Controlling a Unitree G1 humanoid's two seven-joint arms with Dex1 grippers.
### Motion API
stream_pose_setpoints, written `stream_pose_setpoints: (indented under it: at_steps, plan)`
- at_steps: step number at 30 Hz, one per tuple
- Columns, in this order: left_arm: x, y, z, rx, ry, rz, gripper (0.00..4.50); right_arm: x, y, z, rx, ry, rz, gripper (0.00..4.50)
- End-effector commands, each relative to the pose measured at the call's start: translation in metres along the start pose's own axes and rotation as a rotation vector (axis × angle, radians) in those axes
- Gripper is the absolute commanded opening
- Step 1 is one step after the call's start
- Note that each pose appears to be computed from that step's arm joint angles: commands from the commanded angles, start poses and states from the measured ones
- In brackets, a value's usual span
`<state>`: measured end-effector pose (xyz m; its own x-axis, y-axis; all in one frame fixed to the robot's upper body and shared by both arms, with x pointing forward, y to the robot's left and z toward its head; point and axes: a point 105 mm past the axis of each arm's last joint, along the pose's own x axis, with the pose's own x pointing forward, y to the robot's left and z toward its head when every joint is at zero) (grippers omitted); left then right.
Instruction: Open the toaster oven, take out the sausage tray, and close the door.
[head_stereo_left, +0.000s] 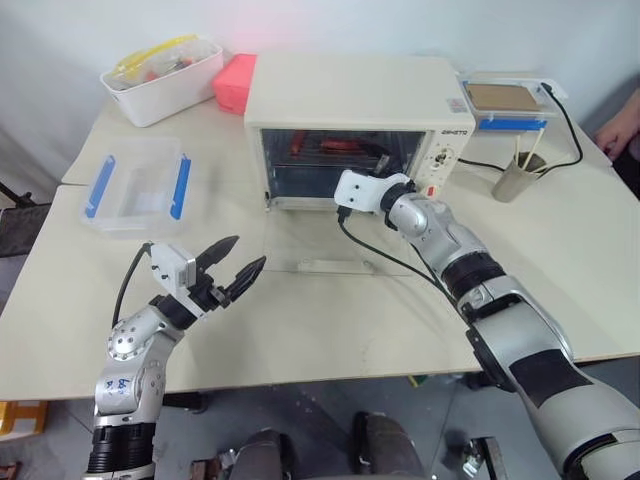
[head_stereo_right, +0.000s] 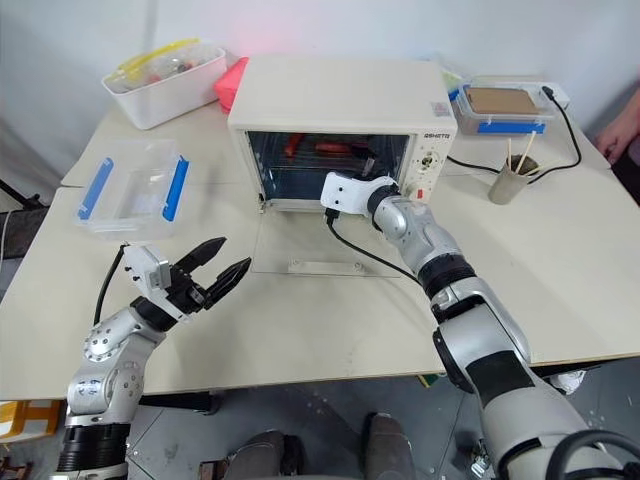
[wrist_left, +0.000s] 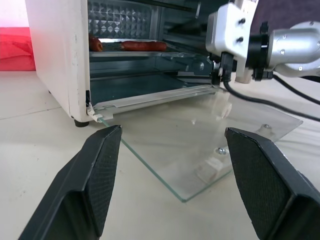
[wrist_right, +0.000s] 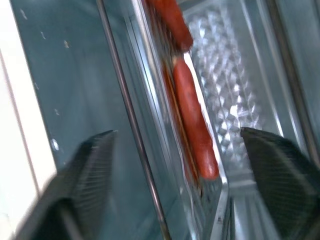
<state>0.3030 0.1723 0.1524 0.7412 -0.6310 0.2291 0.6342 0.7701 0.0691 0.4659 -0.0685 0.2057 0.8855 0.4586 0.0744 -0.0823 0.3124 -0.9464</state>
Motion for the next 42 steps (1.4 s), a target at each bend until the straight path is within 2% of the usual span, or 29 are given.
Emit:
stream_pose_setpoints:
  at_steps: [1, 8, 16, 23, 28, 35, 40, 42]
  plan:
    - [0.006, -0.002, 0.018, 0.053, -0.054, -0.024, 3.51, 0.007, -0.015, 0.01, -0.028, -0.019, -0.043, 2.51]
    - [0.038, 0.001, 0.028, 0.064, -0.095, -0.131, 3.51, 0.008, -0.021, 0.011, -0.039, -0.029, -0.065, 0.06]
    - [0.097, 0.026, 0.067, 0.061, -0.196, -0.23, 3.51, 0.007, -0.039, 0.03, -0.076, -0.118, -0.128, 0.02]
    - [0.114, 0.044, 0.088, 0.014, -0.22, -0.265, 3.51, -0.001, -0.038, 0.046, -0.086, -0.21, -0.099, 0.02]
    - [0.111, 0.045, 0.083, -0.059, -0.179, -0.307, 3.51, -0.035, -0.019, 0.052, -0.086, -0.268, -0.045, 0.02]
    - [0.107, 0.047, 0.079, -0.06, -0.156, -0.304, 3.51, -0.075, -0.011, 0.054, -0.078, -0.257, -0.021, 0.02]
    - [0.102, 0.054, 0.073, -0.076, -0.126, -0.286, 3.51, -0.13, 0.014, 0.049, -0.098, -0.257, 0.082, 0.02]
    - [0.1, 0.055, 0.073, -0.085, -0.122, -0.282, 3.51, -0.139, 0.018, 0.052, -0.103, -0.264, 0.102, 0.02]
